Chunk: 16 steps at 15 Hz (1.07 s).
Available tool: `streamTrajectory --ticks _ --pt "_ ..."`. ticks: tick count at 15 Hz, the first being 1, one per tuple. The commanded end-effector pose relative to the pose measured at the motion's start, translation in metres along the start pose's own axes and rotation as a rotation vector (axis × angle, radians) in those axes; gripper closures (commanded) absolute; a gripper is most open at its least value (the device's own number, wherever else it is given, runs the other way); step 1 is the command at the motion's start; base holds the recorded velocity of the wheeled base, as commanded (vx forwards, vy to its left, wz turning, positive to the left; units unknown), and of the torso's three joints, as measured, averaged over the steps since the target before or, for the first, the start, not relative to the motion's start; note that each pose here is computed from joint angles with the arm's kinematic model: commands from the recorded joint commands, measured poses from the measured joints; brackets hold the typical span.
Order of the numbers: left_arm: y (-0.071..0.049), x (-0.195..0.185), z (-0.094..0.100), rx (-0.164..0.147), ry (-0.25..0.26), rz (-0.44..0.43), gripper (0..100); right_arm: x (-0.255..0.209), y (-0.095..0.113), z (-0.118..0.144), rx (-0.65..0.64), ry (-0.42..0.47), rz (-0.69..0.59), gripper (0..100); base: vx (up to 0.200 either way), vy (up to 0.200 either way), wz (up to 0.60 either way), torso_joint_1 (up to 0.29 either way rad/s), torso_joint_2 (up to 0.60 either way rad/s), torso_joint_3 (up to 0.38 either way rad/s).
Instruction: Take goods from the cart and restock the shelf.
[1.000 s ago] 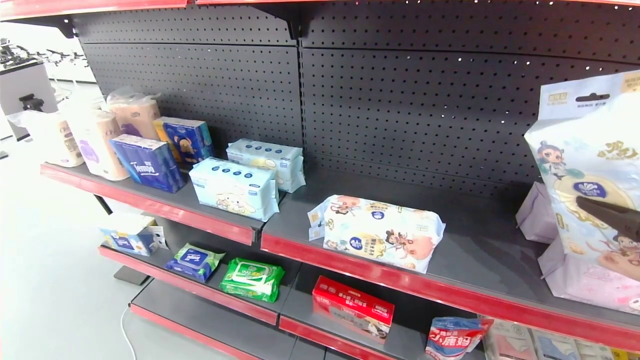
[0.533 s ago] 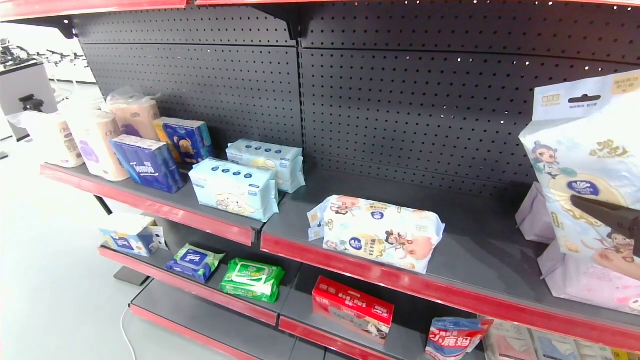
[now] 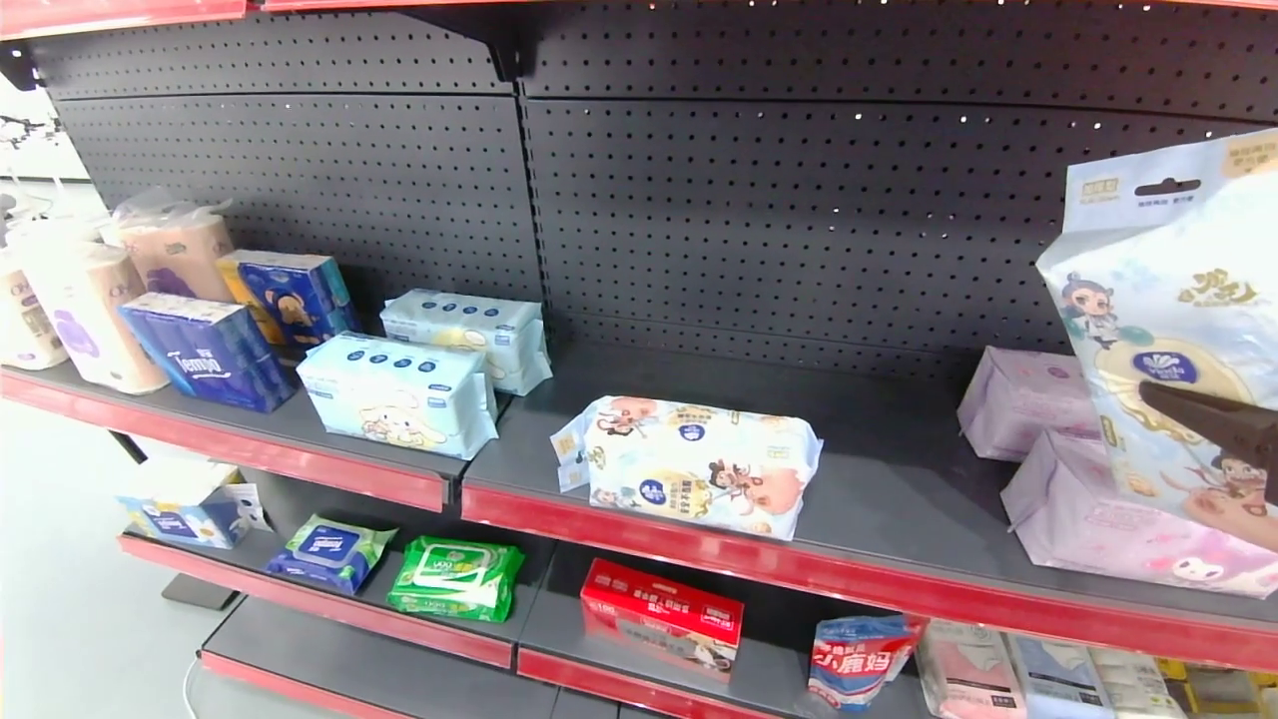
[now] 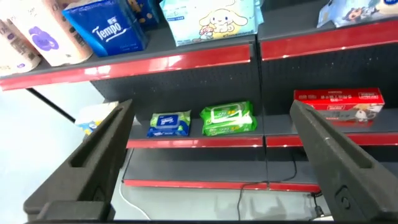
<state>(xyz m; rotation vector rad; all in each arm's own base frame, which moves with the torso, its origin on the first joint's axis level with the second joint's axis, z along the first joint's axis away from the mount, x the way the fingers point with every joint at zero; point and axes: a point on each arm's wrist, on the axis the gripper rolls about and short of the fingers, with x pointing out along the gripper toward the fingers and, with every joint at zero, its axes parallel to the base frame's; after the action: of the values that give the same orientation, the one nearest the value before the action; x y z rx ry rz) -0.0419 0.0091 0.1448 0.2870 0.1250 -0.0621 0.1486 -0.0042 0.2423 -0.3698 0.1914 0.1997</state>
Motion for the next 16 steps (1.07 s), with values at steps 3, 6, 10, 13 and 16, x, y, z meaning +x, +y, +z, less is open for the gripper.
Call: streamTrajectory --ticks 3,6,10,13,16 --pt "-0.002 0.001 -0.005 0.003 0.008 -0.002 0 0.029 -0.001 0.025 -0.066 -0.04 0.085 100 0.0 0.0 0.0 0.0 0.0 0.0" --pt "-0.005 0.003 -0.018 0.001 0.017 -0.004 0 0.064 0.014 0.044 -0.086 -0.079 0.245 100 0.0 0.0 0.0 0.0 0.0 0.0" --pt "-0.01 0.011 -0.028 -0.021 0.013 -0.043 0 0.106 0.036 0.061 -0.106 -0.078 0.331 100 0.0 0.0 0.0 0.0 0.0 0.0" --pt "-0.013 0.019 -0.036 -0.073 -0.003 -0.023 0 0.12 0.042 0.064 -0.111 -0.065 0.302 100 0.0 0.0 0.0 0.0 0.0 0.0" --pt "-0.014 0.023 -0.041 -0.127 -0.004 -0.019 0 0.128 0.042 0.065 -0.105 -0.107 0.29 100 0.0 0.0 0.0 0.0 0.0 0.0"
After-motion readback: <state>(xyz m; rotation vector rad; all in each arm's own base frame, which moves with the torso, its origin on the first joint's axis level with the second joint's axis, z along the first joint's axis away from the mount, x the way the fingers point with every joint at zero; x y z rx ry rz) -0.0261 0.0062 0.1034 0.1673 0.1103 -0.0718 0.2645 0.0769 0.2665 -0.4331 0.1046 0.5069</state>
